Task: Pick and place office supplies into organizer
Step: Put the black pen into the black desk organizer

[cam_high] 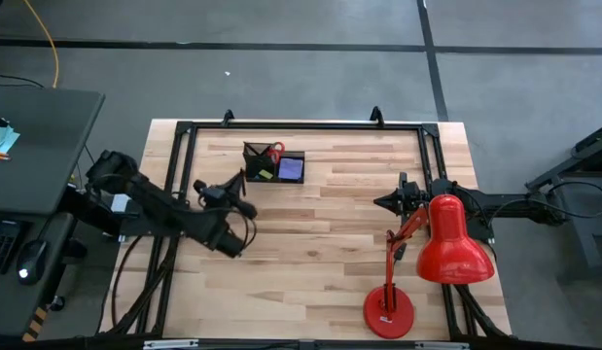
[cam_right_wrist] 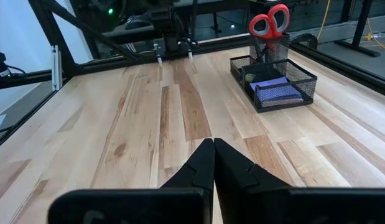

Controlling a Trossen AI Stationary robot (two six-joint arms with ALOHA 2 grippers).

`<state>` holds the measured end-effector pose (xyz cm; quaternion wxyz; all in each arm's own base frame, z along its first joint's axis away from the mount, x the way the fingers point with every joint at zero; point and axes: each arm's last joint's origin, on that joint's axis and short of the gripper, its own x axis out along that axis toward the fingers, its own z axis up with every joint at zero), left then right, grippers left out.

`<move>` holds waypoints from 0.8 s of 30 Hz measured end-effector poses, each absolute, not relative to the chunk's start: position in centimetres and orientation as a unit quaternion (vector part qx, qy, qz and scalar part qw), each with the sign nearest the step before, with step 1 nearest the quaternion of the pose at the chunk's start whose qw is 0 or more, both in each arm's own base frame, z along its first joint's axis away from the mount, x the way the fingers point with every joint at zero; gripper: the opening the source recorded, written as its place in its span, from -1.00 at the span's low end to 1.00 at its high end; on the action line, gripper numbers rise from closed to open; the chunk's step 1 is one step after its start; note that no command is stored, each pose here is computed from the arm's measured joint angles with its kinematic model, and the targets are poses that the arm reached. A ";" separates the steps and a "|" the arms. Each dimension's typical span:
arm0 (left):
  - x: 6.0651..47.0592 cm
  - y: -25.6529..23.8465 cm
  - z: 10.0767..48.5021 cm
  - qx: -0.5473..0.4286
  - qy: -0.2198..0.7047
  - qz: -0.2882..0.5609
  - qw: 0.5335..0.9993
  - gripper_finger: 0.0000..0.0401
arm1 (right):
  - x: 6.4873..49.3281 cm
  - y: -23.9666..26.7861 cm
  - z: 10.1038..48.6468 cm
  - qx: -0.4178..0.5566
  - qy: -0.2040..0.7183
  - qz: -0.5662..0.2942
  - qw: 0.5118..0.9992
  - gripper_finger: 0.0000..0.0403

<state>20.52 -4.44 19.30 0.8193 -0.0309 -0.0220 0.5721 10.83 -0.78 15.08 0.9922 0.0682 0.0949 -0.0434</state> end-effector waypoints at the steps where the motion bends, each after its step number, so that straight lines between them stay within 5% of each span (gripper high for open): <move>1: 20.8 -4.1 19.6 -0.026 -0.020 0.581 0.813 -1.00 | 10.8 -0.8 15.1 0.068 0.095 -0.043 0.992 -1.00; 24: 26.8 7.4 22.9 -0.062 -0.060 0.759 0.645 -1.00 | 10.8 -0.8 15.1 0.068 0.095 -0.043 0.992 -1.00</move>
